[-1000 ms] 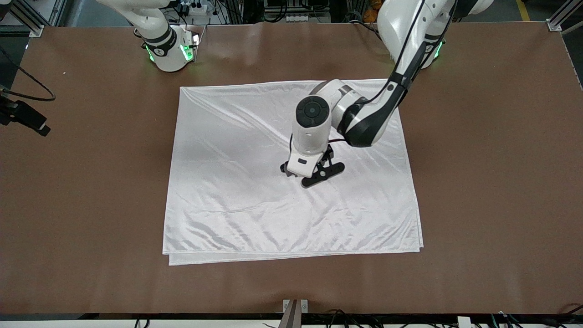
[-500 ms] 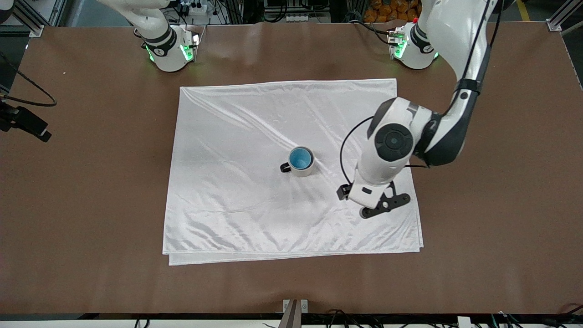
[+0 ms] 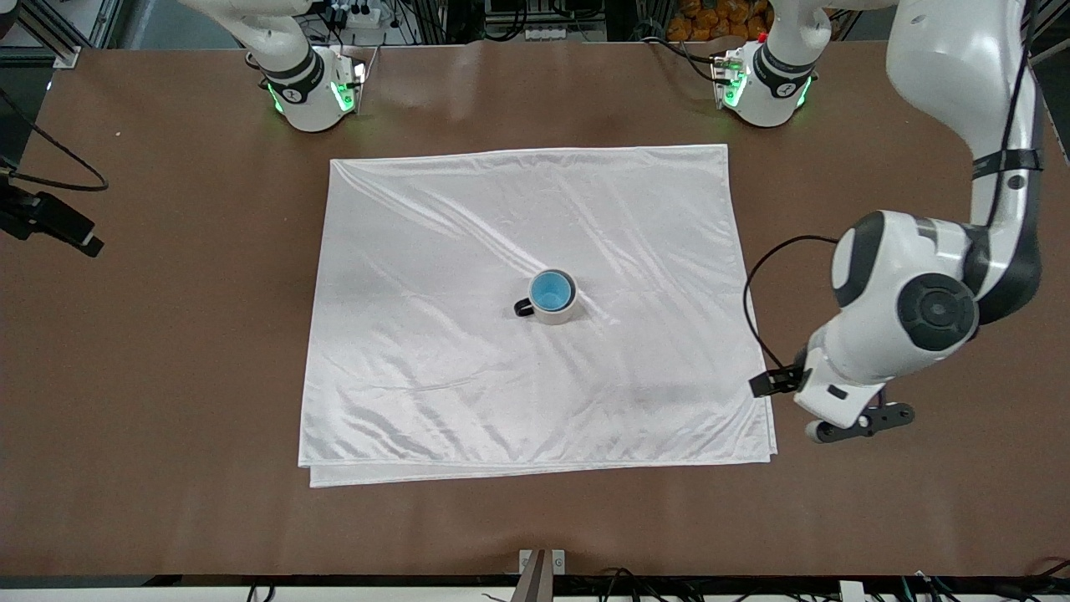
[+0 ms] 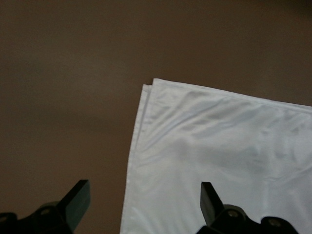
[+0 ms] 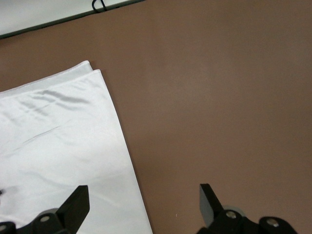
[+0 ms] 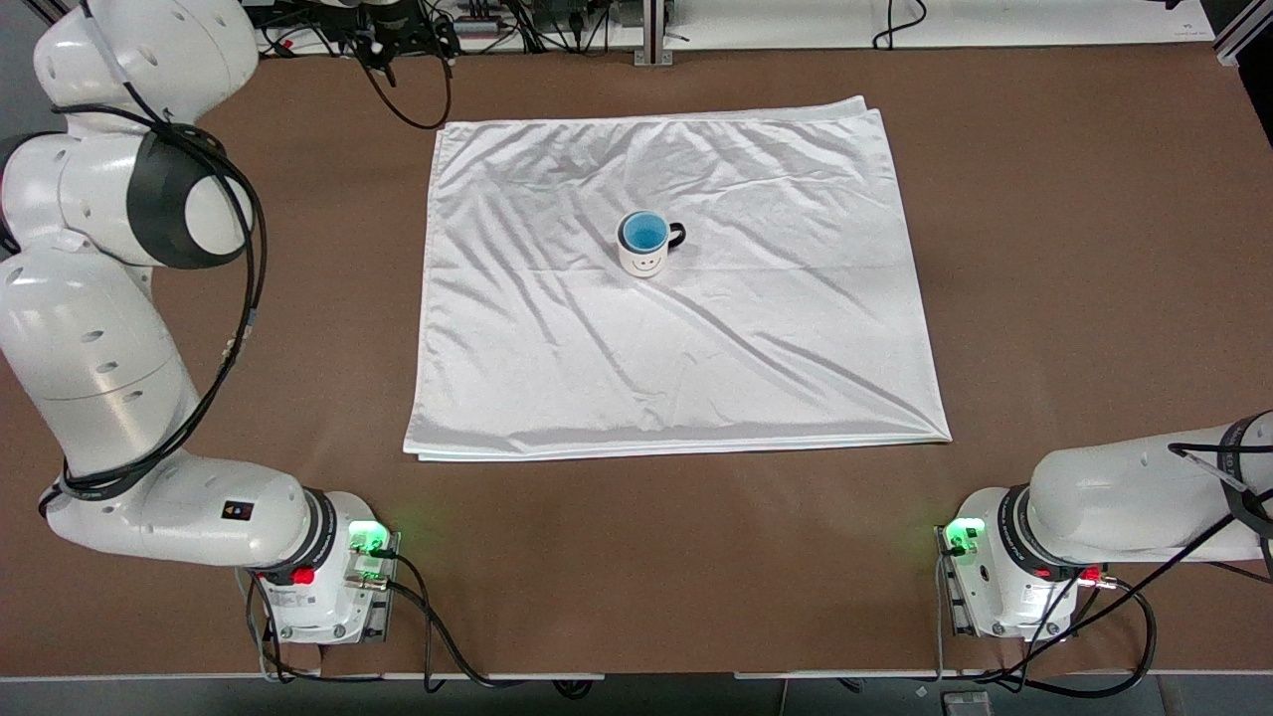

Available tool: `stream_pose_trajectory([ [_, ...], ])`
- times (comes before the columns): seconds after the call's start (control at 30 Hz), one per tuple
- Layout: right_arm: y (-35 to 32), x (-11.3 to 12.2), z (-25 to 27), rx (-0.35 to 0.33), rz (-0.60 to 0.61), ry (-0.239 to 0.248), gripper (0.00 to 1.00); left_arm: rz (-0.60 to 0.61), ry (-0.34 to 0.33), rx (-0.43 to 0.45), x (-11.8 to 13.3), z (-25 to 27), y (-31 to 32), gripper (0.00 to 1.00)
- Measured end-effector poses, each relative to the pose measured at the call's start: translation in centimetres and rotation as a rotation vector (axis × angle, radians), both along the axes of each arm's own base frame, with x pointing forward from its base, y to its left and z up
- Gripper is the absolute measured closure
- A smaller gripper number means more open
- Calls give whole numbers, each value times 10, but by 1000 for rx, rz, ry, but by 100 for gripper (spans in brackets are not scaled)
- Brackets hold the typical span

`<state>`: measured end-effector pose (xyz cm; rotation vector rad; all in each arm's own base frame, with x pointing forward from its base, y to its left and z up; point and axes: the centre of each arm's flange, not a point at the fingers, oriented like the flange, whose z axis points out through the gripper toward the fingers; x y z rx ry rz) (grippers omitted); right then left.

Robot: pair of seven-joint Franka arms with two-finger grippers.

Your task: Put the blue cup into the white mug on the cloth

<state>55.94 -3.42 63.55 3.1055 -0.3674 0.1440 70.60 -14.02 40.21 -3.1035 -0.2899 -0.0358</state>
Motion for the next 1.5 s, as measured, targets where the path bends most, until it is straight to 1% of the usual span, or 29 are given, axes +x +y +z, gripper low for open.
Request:
stream_pose_trajectory([
  [0.17, -1, -1, 0, -7, 78, 8, 0, -41, -3, 3, 5, 14, 48, 0],
  [0.27, -2, -2, 1, -8, 97, 13, 0, -65, -6, 5, 5, 22, 72, 0],
  [0.37, -2, -4, 1, -7, 105, 31, 0, -92, -6, 3, 4, 32, 92, 0],
  [0.6, -2, -8, 2, -3, 106, 64, 0, -77, -20, -7, -6, 60, 121, 0],
  [0.73, -3, -10, 1, -1, 105, 80, 0, -78, -32, -2, -18, 80, 126, 0],
  [0.83, -5, -11, 0, 1, 106, 85, 0, -104, -39, 5, -31, 96, 125, 0],
  [0.97, -7, -11, 0, 1, 141, 88, 0, -146, -60, 19, -53, 123, 125, 0],
  [1.33, -7, -11, 0, 3, 168, 90, 0, -148, -138, 10, -136, 201, 125, 0],
  [1.4, -7, -11, 0, 5, 168, 90, 0, -148, -136, 13, -149, 209, 124, 0],
  [1.5, -7, -11, 0, 6, 169, 89, 0, -163, -114, 20, -168, 220, 127, 0],
])
